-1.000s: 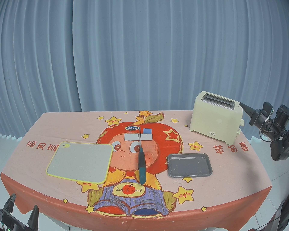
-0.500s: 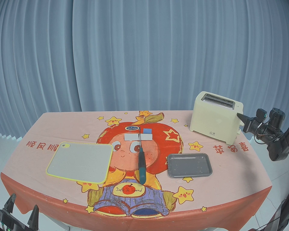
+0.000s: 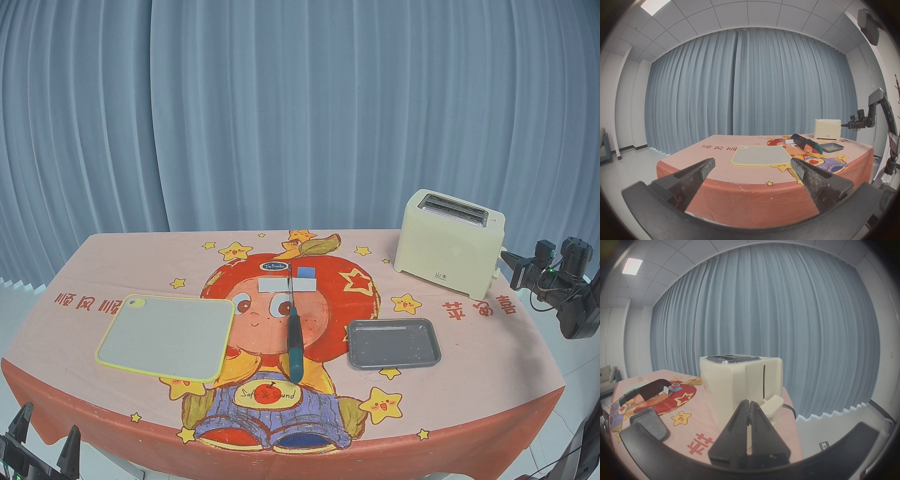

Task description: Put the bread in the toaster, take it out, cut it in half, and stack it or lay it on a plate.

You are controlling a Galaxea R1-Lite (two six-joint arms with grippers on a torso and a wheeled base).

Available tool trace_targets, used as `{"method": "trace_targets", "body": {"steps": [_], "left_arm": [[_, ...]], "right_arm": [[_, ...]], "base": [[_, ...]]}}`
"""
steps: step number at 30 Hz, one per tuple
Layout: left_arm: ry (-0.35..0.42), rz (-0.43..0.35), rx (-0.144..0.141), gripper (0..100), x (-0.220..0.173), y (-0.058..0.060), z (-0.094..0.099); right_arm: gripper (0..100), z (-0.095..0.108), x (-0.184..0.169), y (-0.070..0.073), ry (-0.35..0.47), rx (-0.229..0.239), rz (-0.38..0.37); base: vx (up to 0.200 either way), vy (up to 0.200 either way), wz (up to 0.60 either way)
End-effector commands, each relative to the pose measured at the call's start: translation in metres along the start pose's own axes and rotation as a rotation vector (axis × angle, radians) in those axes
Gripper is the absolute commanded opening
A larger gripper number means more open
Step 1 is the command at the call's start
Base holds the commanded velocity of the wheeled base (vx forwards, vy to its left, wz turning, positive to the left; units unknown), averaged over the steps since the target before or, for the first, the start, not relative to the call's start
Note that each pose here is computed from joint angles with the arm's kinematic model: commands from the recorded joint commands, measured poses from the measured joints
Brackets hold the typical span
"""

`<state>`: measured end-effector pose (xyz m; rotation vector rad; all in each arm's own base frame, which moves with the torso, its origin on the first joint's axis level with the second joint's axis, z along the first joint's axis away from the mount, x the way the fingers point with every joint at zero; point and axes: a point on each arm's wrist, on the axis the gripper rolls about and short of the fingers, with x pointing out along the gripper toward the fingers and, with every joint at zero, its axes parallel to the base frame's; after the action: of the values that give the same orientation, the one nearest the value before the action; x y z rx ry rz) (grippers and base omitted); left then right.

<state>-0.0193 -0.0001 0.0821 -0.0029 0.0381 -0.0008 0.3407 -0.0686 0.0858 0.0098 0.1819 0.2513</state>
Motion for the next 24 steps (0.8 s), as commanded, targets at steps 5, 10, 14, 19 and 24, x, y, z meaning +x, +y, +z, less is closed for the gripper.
{"method": "trace_targets", "body": {"steps": [5, 10, 14, 19, 24], "left_arm": [[0.017, 0.001, 0.0, 100, 0.001, 0.0, -0.005], [0.017, 0.001, 0.0, 100, 0.001, 0.0, -0.005], [0.017, 0.001, 0.0, 100, 0.001, 0.0, -0.005], [0.017, 0.001, 0.0, 100, 0.001, 0.0, -0.005], [0.017, 0.001, 0.0, 100, 0.001, 0.0, -0.005]], "right_arm": [[0, -0.007, -0.003, -0.011, 0.02, 0.013, -0.025], [0, -0.019, -0.001, -0.018, 0.05, 0.013, -0.035], [0, -0.023, -0.003, -0.021, 0.058, 0.0, -0.005], [0, -0.025, -0.004, -0.024, 0.061, 0.004, 0.002], [0, -0.03, -0.005, -0.028, 0.065, 0.015, 0.036]], "base": [[0.0, 0.0, 0.0], [0.0, 0.0, 0.0], [0.0, 0.0, 0.0], [0.0, 0.0, 0.0], [0.0, 0.0, 0.0]]}}
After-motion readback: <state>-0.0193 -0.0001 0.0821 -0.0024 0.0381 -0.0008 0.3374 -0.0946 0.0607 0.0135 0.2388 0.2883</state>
